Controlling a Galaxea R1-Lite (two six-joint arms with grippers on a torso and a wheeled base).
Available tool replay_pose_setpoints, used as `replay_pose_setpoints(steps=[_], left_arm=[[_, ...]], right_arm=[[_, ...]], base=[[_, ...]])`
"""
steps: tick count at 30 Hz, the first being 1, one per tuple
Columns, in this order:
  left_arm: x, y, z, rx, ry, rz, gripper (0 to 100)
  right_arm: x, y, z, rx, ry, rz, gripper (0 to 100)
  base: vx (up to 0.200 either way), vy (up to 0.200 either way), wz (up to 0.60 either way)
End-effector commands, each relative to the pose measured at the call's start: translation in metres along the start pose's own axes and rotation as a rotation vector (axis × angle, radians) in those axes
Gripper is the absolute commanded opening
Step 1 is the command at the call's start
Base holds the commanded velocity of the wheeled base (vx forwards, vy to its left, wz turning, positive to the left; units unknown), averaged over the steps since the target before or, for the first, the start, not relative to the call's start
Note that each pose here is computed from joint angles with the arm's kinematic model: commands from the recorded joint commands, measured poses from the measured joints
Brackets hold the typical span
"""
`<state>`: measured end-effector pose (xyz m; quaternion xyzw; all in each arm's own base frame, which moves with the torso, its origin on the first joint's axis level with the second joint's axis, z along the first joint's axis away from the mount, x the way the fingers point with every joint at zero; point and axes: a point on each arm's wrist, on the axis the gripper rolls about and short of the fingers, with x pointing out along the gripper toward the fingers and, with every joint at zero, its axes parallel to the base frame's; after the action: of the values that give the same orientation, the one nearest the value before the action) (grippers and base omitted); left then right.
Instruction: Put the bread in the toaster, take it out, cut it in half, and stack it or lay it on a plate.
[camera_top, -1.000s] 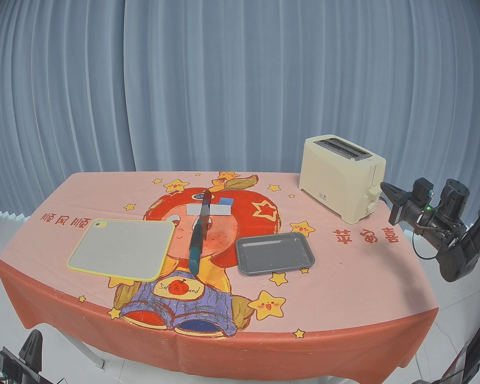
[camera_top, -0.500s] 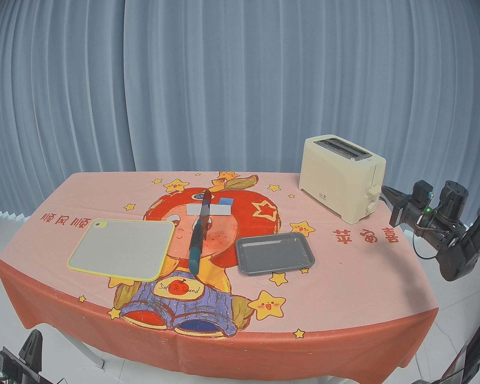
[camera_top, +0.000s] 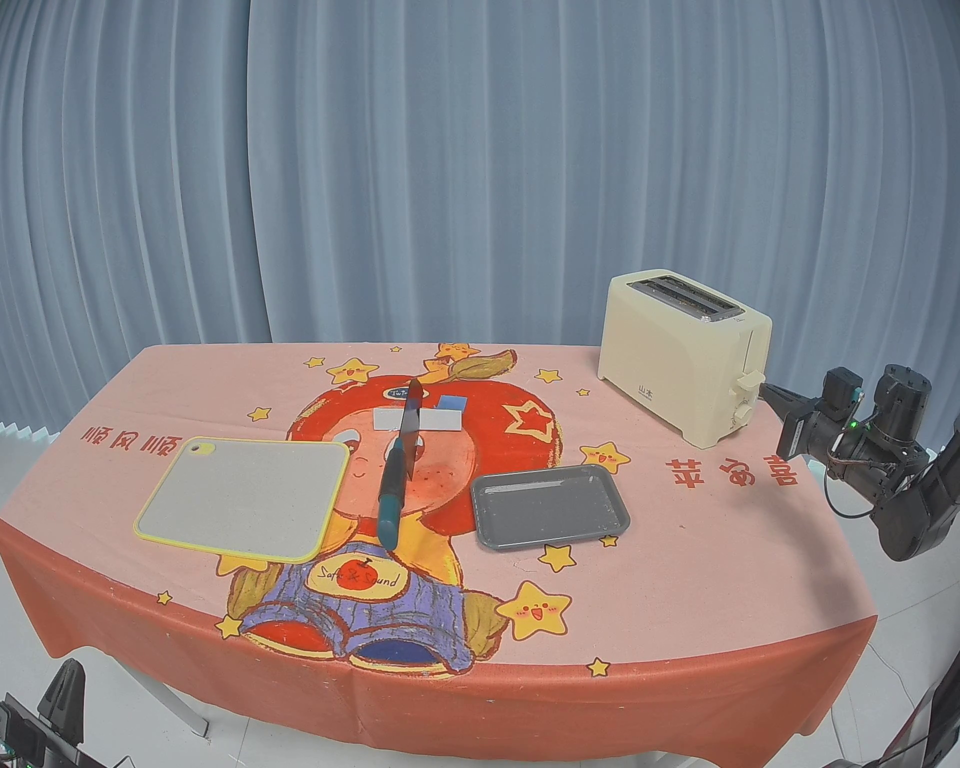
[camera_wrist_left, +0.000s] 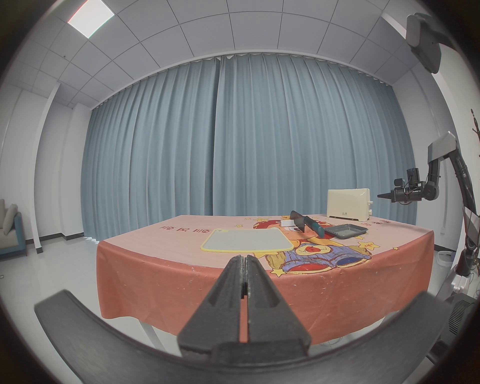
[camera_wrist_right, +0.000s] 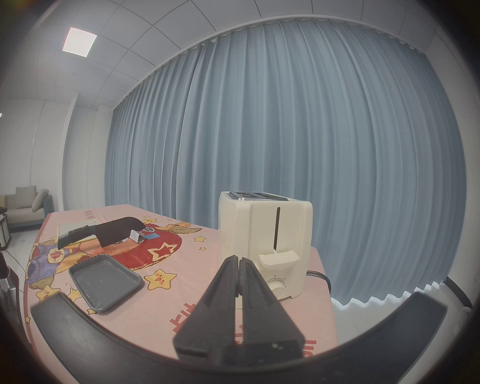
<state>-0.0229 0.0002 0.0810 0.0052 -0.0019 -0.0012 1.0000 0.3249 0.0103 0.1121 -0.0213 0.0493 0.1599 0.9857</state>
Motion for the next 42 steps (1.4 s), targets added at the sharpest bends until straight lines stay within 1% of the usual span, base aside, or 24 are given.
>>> replay_pose_setpoints(steps=[1,11,13,15,18,20,24,35,42], left_arm=[[0.001,0.0,-0.005,0.0,0.016,0.001,0],[0.001,0.0,-0.005,0.0,0.018,0.001,0],[0.001,0.0,-0.005,0.0,0.018,0.001,0],[0.001,0.0,-0.005,0.0,0.016,-0.001,0],[0.001,0.0,-0.005,0.0,0.016,0.001,0],[0.001,0.0,-0.005,0.0,0.016,-0.001,0],[0.001,0.0,-0.005,0.0,0.016,0.001,0],[0.001,0.0,-0.005,0.0,0.016,-0.001,0],[0.001,0.0,-0.005,0.0,0.016,-0.001,0]], right_arm=[[0.001,0.0,-0.002,0.001,0.005,-0.001,0],[0.002,-0.001,-0.002,0.004,0.004,0.002,0],[0.005,-0.003,0.0,0.006,-0.005,-0.001,0],[0.008,-0.006,-0.001,0.03,-0.006,-0.013,0],[0.011,-0.01,0.002,0.048,-0.022,-0.022,0],[0.013,-0.014,-0.002,0.054,-0.008,-0.032,0],[0.014,-0.015,-0.007,0.067,0.033,-0.032,0],[0.014,-0.018,-0.008,0.072,0.039,-0.042,0],[0.022,-0.022,-0.018,0.076,0.059,-0.045,0]], base=[[0.0,0.0,0.0],[0.0,0.0,0.0],[0.0,0.0,0.0],[0.0,0.0,0.0],[0.0,0.0,0.0],[0.0,0.0,0.0],[0.0,0.0,0.0],[0.0,0.0,0.0],[0.0,0.0,0.0]])
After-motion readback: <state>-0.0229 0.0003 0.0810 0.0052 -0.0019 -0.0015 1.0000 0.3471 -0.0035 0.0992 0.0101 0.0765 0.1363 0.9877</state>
